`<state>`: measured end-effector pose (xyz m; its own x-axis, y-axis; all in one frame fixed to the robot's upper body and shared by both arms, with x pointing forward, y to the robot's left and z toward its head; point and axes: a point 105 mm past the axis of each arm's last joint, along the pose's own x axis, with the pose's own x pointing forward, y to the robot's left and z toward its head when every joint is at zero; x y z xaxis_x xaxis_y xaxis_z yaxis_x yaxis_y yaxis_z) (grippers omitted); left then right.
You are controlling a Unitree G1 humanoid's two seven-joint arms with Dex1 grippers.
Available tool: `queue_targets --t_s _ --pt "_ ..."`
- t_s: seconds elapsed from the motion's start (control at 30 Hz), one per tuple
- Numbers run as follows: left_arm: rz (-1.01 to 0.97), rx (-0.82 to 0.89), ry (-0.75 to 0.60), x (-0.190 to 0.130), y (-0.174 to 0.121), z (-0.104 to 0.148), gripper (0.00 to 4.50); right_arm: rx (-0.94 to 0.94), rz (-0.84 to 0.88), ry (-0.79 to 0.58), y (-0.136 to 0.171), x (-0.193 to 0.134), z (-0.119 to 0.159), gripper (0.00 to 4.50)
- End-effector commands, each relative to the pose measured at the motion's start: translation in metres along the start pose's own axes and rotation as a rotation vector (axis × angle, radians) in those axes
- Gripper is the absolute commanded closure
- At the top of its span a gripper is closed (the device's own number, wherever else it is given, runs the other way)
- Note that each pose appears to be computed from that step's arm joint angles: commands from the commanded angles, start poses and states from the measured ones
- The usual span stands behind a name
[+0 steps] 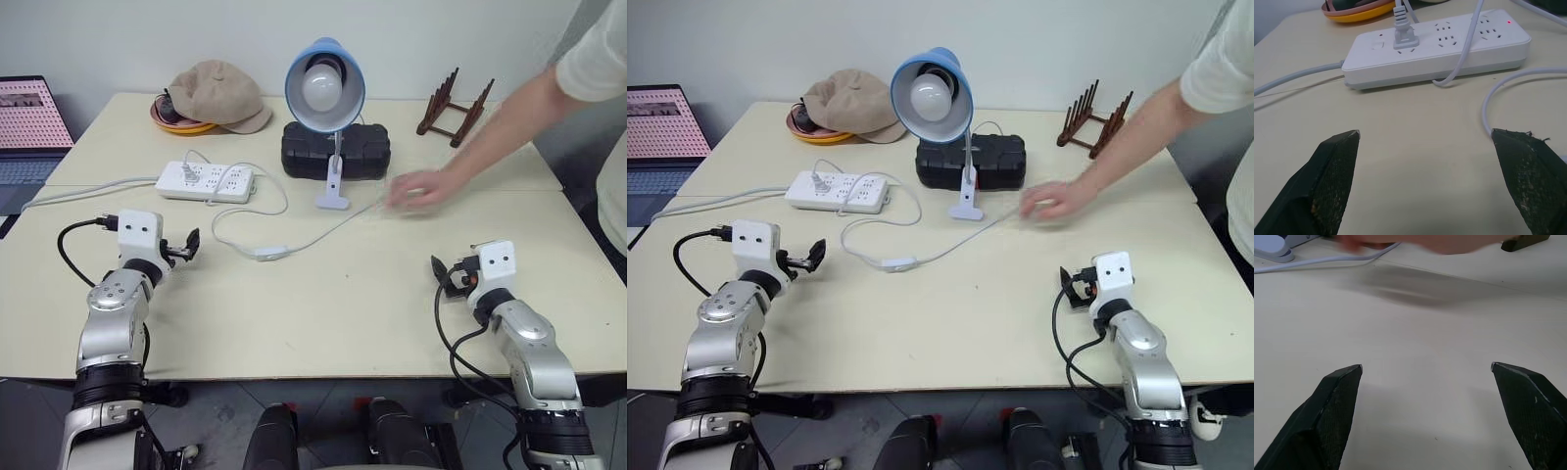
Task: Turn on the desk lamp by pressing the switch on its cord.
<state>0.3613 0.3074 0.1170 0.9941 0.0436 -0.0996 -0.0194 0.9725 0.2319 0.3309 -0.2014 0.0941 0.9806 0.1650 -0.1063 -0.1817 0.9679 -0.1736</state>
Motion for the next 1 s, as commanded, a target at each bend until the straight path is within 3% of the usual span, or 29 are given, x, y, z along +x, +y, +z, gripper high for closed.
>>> queue_targets --t_s 0.03,0.3,0.47,0.57,0.67,0.77,1.0 --pt "0.019 0.004 -0.061 -0.002 0.007 0.017 0.00 -0.009 -0.004 -0.042 -0.004 -0.001 0.010 0.07" --pt "-0.035 0.012 -0.069 -0.008 0.014 0.021 0.00 -0.020 0.047 -0.067 0.001 0.006 0.022 0.07" --pt "-0.480 0.118 -0.060 -0.037 -0.029 0.046 0.00 -0.081 0.527 -0.138 0.075 0.016 0.056 0.07" --pt "-0.666 0.150 0.002 -0.062 -0.040 0.052 0.00 -0.131 0.895 -0.138 0.125 0.013 0.067 0.07" --pt "-0.730 0.139 0.035 -0.071 -0.046 0.054 0.00 -0.169 1.001 -0.127 0.135 0.014 0.067 0.07" --pt "-0.783 0.228 0.021 -0.075 -0.053 0.063 0.00 -0.291 1.142 -0.143 0.171 0.042 0.086 0.07" --pt "-0.846 0.349 0.030 -0.052 -0.062 0.058 0.00 -0.243 1.158 -0.174 0.159 0.032 0.098 0.07"
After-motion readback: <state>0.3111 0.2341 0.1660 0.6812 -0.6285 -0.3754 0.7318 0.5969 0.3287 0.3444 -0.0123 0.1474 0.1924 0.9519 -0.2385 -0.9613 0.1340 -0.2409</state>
